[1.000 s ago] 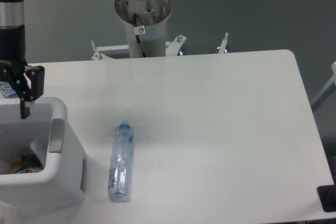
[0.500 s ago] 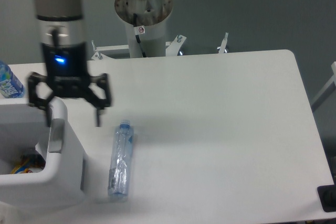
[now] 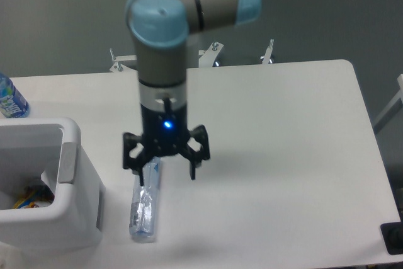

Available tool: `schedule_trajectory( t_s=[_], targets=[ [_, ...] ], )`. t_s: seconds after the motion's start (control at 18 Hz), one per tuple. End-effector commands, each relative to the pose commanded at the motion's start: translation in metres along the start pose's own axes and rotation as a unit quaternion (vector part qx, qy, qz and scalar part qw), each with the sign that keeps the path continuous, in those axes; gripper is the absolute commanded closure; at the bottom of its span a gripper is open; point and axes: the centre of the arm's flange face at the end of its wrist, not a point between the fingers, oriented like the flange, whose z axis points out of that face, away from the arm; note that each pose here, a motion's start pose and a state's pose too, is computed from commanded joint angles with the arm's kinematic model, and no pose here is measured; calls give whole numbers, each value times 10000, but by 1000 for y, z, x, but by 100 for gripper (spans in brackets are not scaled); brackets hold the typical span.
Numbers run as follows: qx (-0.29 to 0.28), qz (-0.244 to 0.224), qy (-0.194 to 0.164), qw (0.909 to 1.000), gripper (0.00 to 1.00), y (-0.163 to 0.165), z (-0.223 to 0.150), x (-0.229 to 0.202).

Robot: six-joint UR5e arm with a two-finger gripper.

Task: Place the trash in the trash can
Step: 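Move the gripper over the clear water bottle and descend, then lower onto the bottle's cap end and close the gripper on it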

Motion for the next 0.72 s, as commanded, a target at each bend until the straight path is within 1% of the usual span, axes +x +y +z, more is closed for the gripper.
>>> schedule_trajectory(
  t_s=[0.33, 0.44, 0.61, 0.72],
  targets=[
    [-439, 33, 43, 9990, 0, 7, 61, -5],
    [-607, 115, 66, 9981, 0, 13, 83, 8],
    [-739, 175, 108, 9971, 0, 18, 102, 19],
    [-823, 135, 105, 9965, 0, 20, 113, 18]
  ],
)
